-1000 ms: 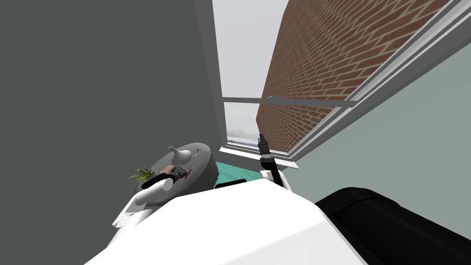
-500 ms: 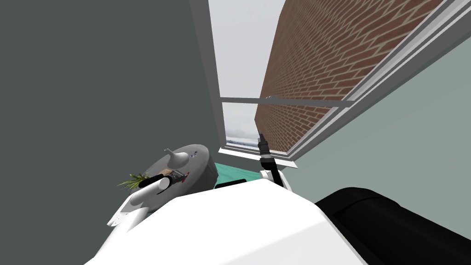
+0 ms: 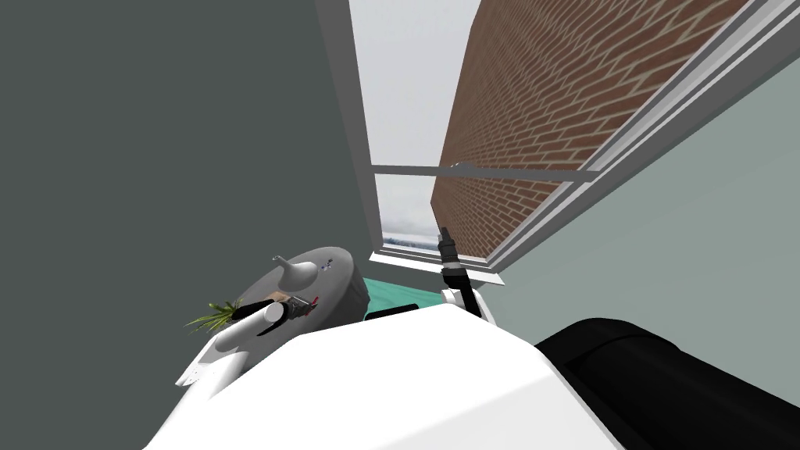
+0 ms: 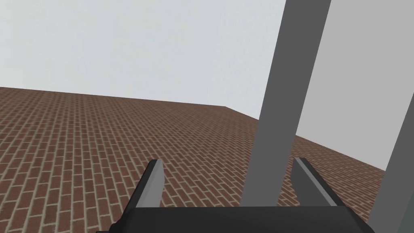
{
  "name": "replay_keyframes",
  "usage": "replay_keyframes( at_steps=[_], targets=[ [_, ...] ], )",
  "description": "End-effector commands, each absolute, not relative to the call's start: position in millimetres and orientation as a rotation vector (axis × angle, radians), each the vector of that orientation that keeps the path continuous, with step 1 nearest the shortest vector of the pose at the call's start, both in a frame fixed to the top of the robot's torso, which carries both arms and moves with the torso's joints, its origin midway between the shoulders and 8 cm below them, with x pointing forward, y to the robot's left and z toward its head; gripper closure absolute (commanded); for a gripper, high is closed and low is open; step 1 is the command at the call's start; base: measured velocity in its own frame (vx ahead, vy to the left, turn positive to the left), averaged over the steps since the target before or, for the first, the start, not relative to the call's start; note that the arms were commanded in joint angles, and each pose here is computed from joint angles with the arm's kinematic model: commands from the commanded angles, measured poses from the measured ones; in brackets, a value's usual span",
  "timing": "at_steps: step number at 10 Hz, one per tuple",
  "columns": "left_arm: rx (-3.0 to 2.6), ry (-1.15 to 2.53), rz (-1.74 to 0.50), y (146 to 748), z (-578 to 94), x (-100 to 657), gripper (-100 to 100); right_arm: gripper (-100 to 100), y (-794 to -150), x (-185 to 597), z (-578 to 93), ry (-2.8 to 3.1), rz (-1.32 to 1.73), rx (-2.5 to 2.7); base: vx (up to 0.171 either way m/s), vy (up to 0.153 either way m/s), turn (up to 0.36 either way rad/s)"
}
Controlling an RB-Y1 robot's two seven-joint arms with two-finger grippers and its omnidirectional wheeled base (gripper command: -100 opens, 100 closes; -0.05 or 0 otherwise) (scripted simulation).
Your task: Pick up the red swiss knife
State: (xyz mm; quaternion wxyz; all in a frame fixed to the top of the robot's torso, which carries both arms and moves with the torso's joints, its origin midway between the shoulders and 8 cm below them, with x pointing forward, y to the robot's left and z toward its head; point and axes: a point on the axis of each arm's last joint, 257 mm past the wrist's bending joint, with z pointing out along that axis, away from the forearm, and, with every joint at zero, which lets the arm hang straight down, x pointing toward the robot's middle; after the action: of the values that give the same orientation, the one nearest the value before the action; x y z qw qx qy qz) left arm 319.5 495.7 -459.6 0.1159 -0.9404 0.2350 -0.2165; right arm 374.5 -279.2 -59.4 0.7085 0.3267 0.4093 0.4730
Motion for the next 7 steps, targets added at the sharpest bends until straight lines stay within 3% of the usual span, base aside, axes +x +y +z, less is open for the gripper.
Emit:
replay_keyframes(
  at_steps=[1, 7],
  targets=[
    [-2.804, 0.664, -0.595, 495.3, -466.5, 310.6, -100, 0, -279.2, 374.5, -59.4, 0.909, 1.050, 0.725, 0.034, 0.007, -0.036],
    [-2.997, 0.527, -0.451, 498.5, -482.8, 277.9, -100, 0, -279.2, 374.5, -59.4, 0.909, 1.050, 0.725, 0.031, 0.003, -0.043]
  ],
)
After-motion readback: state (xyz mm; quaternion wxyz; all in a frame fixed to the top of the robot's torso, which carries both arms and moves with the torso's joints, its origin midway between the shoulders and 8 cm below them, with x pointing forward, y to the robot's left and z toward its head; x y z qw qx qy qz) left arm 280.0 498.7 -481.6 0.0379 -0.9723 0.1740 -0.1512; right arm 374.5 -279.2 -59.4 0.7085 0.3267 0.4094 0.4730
